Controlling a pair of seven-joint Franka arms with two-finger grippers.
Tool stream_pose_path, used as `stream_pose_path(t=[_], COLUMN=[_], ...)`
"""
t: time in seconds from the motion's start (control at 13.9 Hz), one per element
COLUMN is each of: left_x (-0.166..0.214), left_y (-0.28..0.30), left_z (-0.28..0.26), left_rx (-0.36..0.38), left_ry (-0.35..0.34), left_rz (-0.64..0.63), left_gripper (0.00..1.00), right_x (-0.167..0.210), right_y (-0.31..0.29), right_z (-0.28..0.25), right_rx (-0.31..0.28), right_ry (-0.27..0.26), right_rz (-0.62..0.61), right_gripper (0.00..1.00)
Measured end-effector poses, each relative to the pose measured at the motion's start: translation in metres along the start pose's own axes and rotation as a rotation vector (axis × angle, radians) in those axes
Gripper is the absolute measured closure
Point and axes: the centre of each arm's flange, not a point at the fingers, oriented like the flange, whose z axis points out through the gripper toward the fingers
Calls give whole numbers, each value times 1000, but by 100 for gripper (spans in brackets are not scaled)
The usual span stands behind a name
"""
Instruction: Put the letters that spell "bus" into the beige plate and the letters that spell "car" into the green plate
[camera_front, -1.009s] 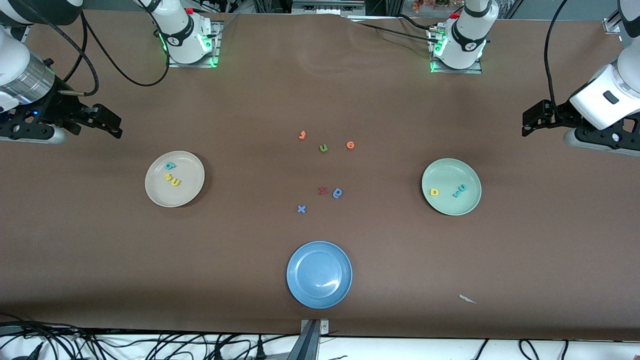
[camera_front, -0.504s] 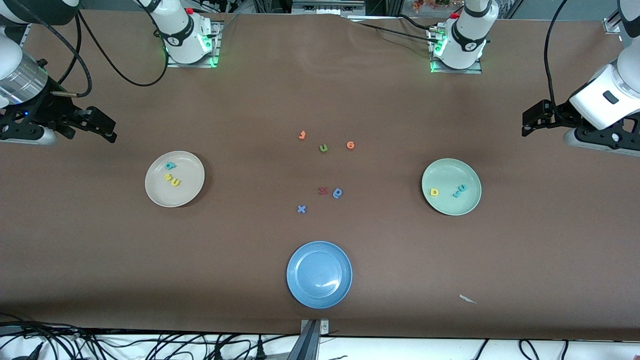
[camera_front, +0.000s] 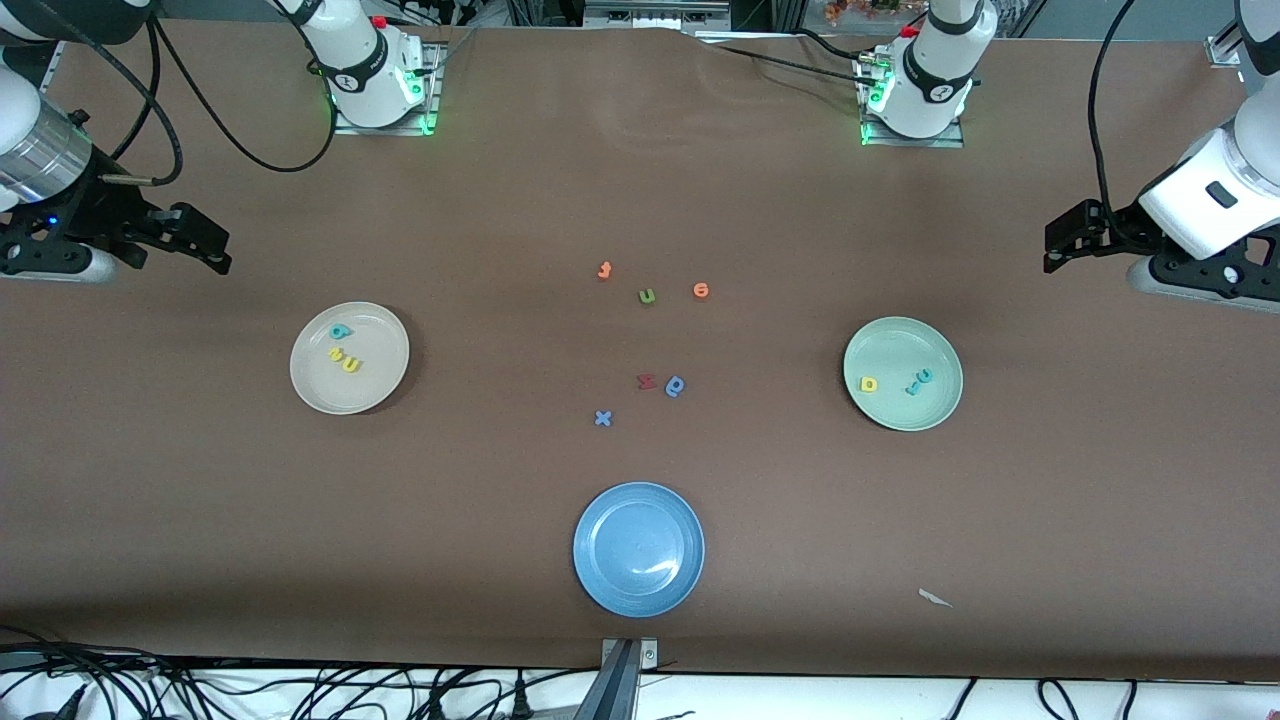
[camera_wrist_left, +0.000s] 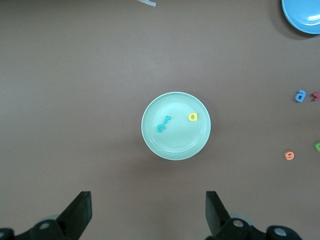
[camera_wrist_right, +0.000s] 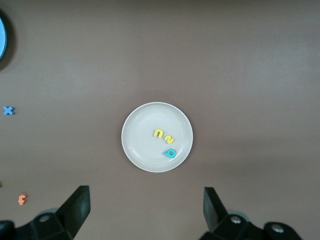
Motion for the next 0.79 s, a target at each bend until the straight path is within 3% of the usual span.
stream_pose_path(t=[0.79], left_x=[0], left_y=[0], left_z=[0], left_rx=[0], left_ry=[0], left_rz=[0], left_gripper=[0], right_x=[1], right_y=[38], right_z=[3], right_rx=[9], right_ry=[-33], right_rz=[23], right_gripper=[0])
